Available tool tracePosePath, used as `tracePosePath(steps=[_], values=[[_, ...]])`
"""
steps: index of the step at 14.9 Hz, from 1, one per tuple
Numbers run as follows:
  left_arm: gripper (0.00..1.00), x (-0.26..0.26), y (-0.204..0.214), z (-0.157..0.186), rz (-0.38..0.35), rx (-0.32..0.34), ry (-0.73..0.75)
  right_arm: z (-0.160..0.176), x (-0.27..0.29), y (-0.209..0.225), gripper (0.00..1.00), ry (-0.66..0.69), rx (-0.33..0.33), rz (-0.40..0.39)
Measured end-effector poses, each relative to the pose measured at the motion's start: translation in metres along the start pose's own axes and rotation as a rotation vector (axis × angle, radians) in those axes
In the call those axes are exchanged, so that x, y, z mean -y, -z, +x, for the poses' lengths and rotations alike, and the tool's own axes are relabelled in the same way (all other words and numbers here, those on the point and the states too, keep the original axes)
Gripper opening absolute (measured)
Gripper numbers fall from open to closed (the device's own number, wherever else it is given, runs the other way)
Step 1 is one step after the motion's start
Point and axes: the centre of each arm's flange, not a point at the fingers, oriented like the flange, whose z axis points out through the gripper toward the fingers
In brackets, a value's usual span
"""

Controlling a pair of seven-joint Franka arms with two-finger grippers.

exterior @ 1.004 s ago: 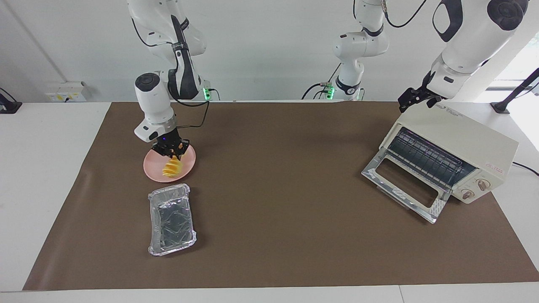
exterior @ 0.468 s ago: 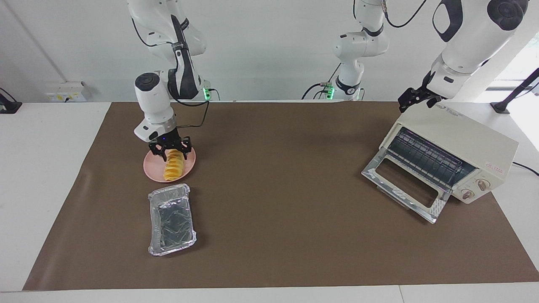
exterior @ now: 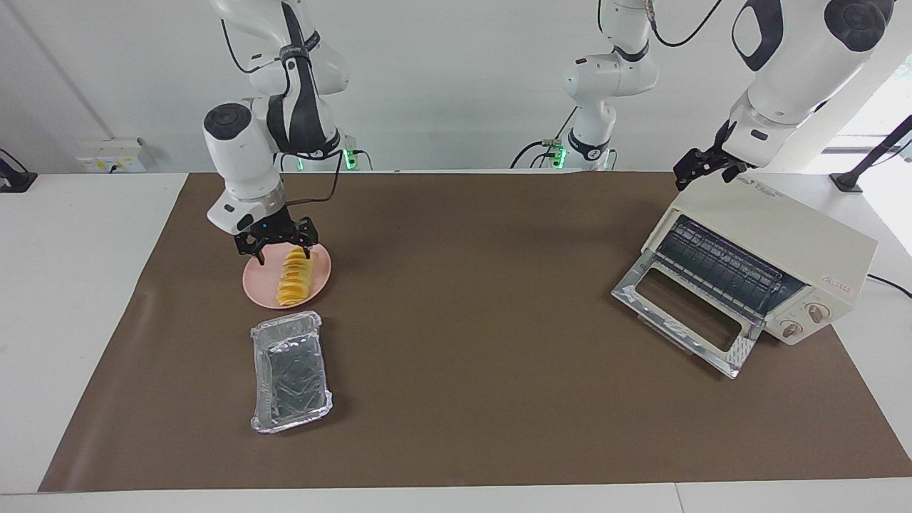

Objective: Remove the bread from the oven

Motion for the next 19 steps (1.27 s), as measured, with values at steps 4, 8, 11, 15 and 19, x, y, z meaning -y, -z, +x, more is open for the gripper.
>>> tracePosePath(steps=[4,8,11,15,19], values=[[1.00,0.000,0.000,0.000,0.000,0.000,0.000,0.019,-0.020,0.085,1.00,0.063,0.019,-0.002],[1.00,0.000,0.000,0.000,0.000,0.000,0.000,0.012,-0.031,0.154,1.00,0.054,0.123,0.019],[1.00,0.000,0.000,0.000,0.000,0.000,0.000,0.003,-0.044,0.188,1.00,0.027,0.195,0.036],[1.00,0.000,0.000,0.000,0.000,0.000,0.000,0.005,-0.061,0.180,1.00,0.009,0.222,0.046],[1.00,0.000,0.000,0.000,0.000,0.000,0.000,0.016,-0.064,0.166,1.00,0.011,0.183,0.036]])
